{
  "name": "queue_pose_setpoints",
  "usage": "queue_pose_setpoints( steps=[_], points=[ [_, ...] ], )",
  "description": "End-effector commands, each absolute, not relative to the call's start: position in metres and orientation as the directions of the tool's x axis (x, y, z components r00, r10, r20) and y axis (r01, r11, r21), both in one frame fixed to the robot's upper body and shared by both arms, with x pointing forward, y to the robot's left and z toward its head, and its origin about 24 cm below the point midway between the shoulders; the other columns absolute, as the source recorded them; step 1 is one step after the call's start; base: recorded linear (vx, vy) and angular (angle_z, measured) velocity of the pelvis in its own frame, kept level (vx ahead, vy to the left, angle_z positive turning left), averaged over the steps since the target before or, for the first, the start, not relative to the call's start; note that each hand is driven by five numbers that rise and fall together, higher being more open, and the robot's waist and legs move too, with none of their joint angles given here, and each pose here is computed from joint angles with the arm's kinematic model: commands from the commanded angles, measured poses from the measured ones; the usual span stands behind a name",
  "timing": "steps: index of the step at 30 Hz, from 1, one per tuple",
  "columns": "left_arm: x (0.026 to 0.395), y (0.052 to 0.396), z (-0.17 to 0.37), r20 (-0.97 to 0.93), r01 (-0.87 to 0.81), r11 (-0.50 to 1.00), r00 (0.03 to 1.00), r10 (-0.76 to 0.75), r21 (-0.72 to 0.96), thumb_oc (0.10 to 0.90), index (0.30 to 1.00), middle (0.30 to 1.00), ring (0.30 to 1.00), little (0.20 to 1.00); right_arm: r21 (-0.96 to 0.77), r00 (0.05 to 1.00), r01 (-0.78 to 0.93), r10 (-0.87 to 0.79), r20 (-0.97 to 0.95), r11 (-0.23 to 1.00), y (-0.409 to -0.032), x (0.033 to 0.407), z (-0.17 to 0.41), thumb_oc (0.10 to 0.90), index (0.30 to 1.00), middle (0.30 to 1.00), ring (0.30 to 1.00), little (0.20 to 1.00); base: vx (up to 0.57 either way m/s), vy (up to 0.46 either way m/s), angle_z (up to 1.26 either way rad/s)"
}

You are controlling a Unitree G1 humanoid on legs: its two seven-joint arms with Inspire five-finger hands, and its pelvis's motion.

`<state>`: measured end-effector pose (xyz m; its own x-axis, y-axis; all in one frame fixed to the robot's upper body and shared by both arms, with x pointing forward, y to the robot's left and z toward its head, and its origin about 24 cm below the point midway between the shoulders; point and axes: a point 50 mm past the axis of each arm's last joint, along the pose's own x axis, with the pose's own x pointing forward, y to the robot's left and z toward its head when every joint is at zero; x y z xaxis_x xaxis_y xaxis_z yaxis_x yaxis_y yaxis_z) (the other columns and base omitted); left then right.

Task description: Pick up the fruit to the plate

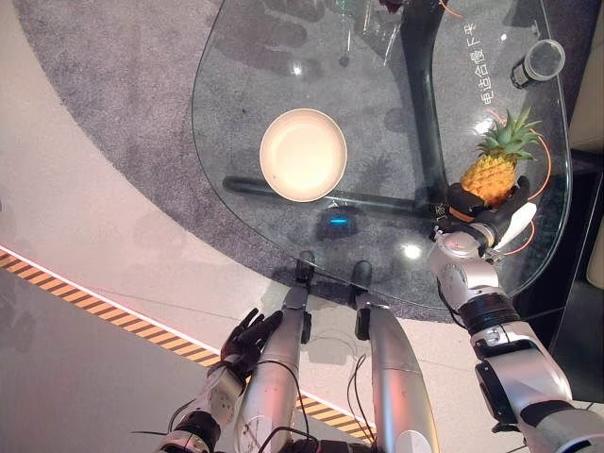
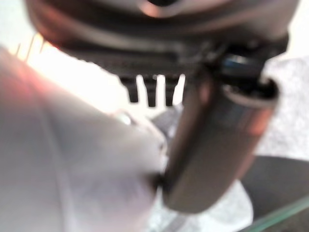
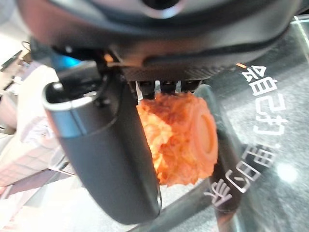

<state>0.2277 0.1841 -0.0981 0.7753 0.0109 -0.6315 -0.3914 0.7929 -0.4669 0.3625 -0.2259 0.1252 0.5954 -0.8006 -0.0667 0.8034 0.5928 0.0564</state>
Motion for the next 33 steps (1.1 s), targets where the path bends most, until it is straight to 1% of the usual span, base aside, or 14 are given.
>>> queue_pose_setpoints(
  steps=[1, 2, 8, 9, 10, 11, 12, 22, 33],
  points=[
    [0.212, 0.18, -0.107, -0.657, -0.403, 0.791, 0.754, 0.002, -0.461, 0.8, 0.9, 0.9, 0.9, 0.9, 0.143, 0.646, 0.758, -0.762, -0.035, 0.636, -0.236, 0.365, 0.14, 0.8, 0.9, 0.9, 0.9, 0.9, 0.0, 0.0, 0.0],
    [0.213, 0.18, -0.107, -0.655, -0.404, 0.79, 0.755, 0.004, -0.461, 0.8, 0.9, 0.9, 0.9, 0.9, 0.17, 0.671, 0.735, -0.74, -0.041, 0.657, -0.234, 0.367, 0.14, 0.8, 0.9, 0.9, 0.9, 0.9, 0.0, 0.0, 0.0],
    [0.211, 0.182, -0.107, -0.658, -0.414, 0.785, 0.753, 0.011, -0.461, 0.8, 0.9, 0.9, 0.9, 0.9, 0.255, 0.727, 0.661, -0.686, 0.011, 0.705, -0.227, 0.371, 0.154, 0.8, 0.9, 0.9, 0.9, 0.9, 0.0, 0.0, 0.0],
    [0.211, 0.182, -0.107, -0.658, -0.416, 0.784, 0.753, 0.012, -0.461, 0.8, 0.9, 0.9, 0.9, 0.9, 0.25, 0.731, 0.658, -0.683, 0.016, 0.71, -0.226, 0.371, 0.156, 0.756, 0.862, 0.862, 0.862, 0.856, 0.0, 0.0, 0.0],
    [0.211, 0.182, -0.107, -0.657, -0.418, 0.781, 0.754, 0.013, -0.464, 0.8, 0.9, 0.9, 0.9, 0.9, 0.245, 0.734, 0.656, -0.679, 0.014, 0.714, -0.226, 0.371, 0.156, 0.41, 0.566, 0.566, 0.566, 0.51, 0.0, 0.0, 0.0],
    [0.211, 0.183, -0.107, -0.655, -0.419, 0.778, 0.755, 0.013, -0.468, 0.8, 0.9, 0.9, 0.9, 0.9, 0.239, 0.737, 0.655, -0.676, 0.009, 0.717, -0.227, 0.371, 0.156, 0.155, 0.347, 0.347, 0.347, 0.255, 0.0, 0.0, 0.0],
    [0.21, 0.183, -0.107, -0.655, -0.42, 0.777, 0.755, 0.012, -0.469, 0.8, 0.9, 0.9, 0.9, 0.9, 0.23, 0.738, 0.655, -0.674, 0.006, 0.72, -0.227, 0.372, 0.156, 0.1, 0.3, 0.3, 0.3, 0.2, 0.0, 0.0, 0.0],
    [0.214, 0.184, -0.105, -0.637, -0.408, 0.774, 0.771, 0.008, -0.484, 0.8, 0.9, 0.9, 0.9, 0.9, 0.168, 0.755, 0.654, -0.651, -0.076, 0.738, -0.239, 0.377, 0.147, 0.1, 0.3, 0.3, 0.3, 0.2, 0.0, 0.001, 0.01],
    [0.215, 0.189, -0.103, -0.623, -0.413, 0.767, 0.782, 0.022, -0.492, 0.8, 0.9, 0.9, 0.9, 0.9, 0.184, 0.77, 0.637, -0.627, -0.116, 0.749, -0.247, 0.375, 0.138, 0.1, 0.3, 0.3, 0.3, 0.2, 0.0, 0.0, 0.0]
  ],
)
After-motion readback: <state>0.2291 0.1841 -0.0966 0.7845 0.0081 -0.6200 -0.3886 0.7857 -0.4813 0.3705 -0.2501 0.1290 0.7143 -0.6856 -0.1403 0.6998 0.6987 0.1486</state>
